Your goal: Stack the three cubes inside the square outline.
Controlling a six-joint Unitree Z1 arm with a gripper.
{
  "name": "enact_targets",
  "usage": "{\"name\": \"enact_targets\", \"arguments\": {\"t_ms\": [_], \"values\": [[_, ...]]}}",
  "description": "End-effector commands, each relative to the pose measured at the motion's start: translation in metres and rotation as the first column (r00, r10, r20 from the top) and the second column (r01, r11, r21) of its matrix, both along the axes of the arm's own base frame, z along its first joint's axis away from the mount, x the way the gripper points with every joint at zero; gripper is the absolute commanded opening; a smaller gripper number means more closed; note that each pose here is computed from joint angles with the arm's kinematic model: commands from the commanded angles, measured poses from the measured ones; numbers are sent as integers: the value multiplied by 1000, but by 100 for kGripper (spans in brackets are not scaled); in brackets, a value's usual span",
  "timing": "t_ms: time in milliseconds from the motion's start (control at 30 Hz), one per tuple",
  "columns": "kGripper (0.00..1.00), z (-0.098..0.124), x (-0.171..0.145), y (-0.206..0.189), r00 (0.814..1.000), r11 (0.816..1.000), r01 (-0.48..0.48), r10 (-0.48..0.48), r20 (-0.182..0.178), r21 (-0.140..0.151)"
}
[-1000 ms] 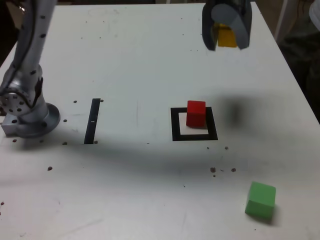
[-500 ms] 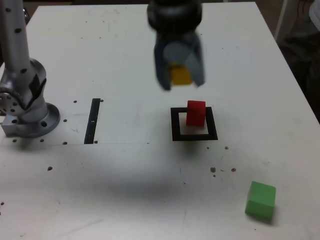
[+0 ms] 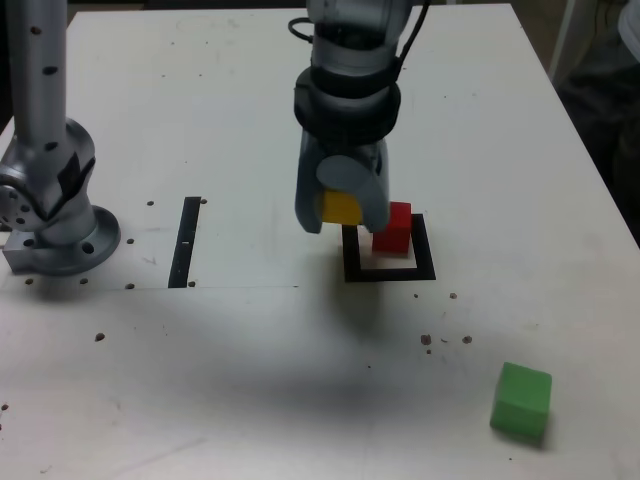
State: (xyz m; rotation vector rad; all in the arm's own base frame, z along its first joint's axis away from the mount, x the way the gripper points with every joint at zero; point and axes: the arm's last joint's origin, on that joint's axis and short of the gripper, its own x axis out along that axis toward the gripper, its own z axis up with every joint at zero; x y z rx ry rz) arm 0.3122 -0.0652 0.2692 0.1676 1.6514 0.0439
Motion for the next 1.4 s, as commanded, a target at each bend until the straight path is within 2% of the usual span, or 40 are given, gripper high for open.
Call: {"name": "enact_targets", "arguments": {"t_ms": [0,133,367,500,667,1000,1133,1267,1367], "values": [[7,-2,6,-2,1000,1000,-1,1,1,-1],[7,-3,16,-4,1000,1000,1,-2,13,8],[7,-8,30,-6,999,999,13,-15,34,51],[7,-7,36,-6,999,998,20,-23,47,66],[9,-8,41,-7,998,997,24,-27,54,68],[25,-13,42,-7,999,997,33,-35,28,68],[38,-16,43,-7,999,996,44,-44,-3,72],[61,-19,45,-8,998,995,61,-59,-38,73],[81,-20,47,-9,997,995,68,-65,-44,72]]}}
